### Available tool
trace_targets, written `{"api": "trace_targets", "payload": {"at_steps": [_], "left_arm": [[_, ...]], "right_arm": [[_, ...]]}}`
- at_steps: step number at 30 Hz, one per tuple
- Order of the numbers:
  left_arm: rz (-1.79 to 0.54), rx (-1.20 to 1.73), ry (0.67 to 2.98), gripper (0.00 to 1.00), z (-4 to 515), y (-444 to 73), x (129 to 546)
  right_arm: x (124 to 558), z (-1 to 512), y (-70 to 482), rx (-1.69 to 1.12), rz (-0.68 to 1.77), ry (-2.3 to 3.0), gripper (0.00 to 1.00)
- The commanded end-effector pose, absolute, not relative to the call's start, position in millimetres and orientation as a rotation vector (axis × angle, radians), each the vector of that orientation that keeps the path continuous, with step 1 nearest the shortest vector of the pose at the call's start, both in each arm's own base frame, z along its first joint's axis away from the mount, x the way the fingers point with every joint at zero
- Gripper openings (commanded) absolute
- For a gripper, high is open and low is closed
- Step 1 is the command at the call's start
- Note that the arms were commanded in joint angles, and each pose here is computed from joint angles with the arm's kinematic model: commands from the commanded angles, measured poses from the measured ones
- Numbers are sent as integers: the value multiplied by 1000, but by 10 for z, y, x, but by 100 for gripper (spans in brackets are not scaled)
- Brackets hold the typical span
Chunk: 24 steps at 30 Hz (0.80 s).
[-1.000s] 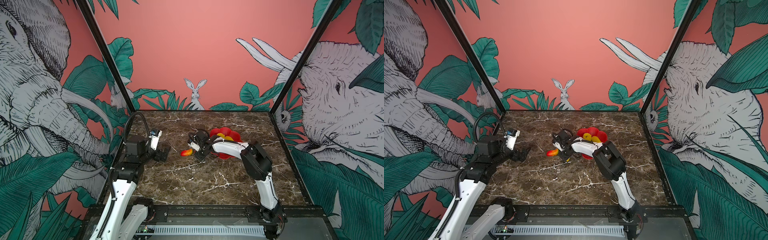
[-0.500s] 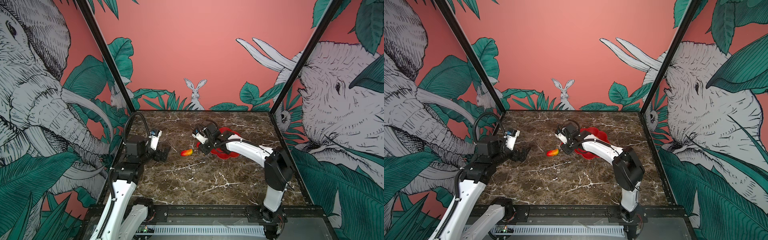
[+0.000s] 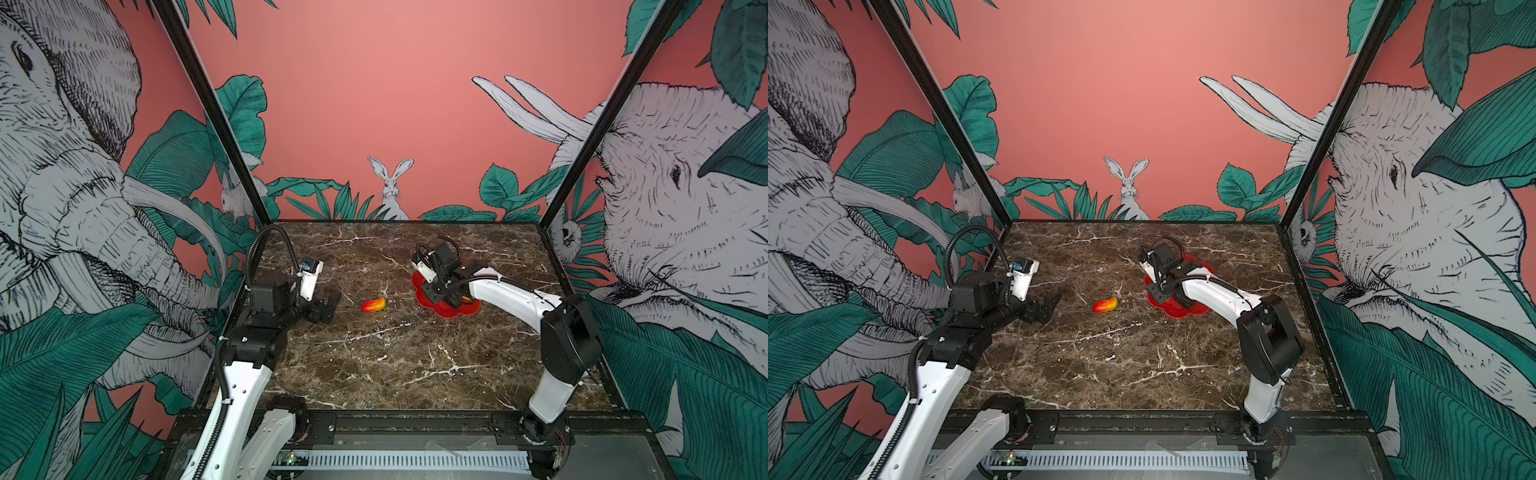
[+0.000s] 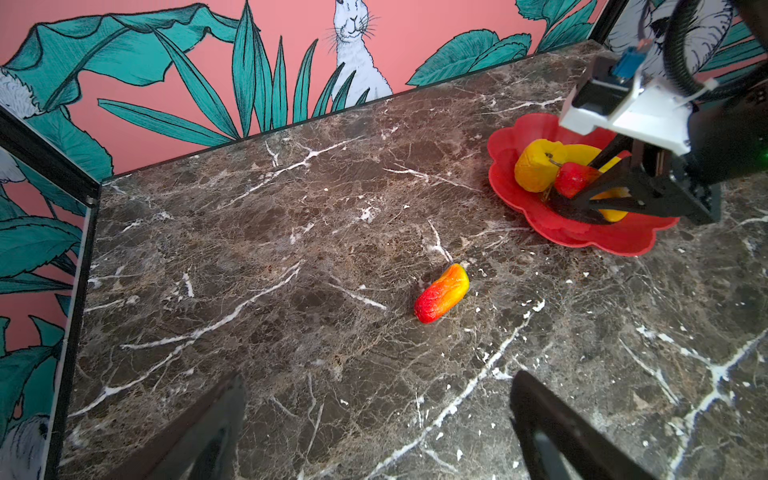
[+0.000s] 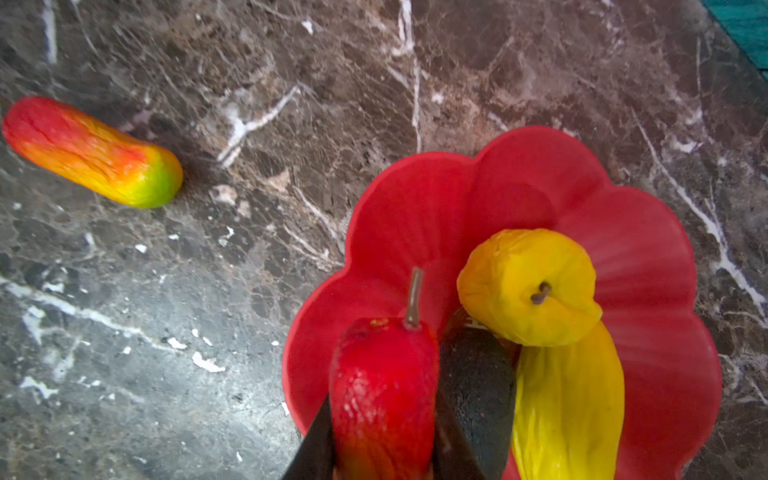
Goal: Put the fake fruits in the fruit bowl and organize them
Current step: 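Carry the mango with the right gripper and lower it into the bowl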
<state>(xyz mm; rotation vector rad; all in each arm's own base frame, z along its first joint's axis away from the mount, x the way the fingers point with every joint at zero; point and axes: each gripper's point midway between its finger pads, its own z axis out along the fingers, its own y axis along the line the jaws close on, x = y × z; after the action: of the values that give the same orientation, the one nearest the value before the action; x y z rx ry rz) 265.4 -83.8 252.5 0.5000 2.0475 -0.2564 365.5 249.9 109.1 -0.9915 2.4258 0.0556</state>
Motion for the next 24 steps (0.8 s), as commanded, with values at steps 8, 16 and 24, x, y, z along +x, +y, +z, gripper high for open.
{"api": "trace_targets", "payload": {"at_steps": [8, 16, 24], "left_arm": [[-256, 503, 2061, 100, 2493, -831, 2638], [-259, 506, 2063, 100, 2489, -839, 2648], [-258, 505, 2063, 100, 2489, -837, 2649]], "right_arm": [[3537, 722, 2266, -1123, -51, 2520, 13], [3408, 557, 2185, -1153, -62, 2575, 26], [3359, 561, 2157, -1163, -63, 2589, 34]]}}
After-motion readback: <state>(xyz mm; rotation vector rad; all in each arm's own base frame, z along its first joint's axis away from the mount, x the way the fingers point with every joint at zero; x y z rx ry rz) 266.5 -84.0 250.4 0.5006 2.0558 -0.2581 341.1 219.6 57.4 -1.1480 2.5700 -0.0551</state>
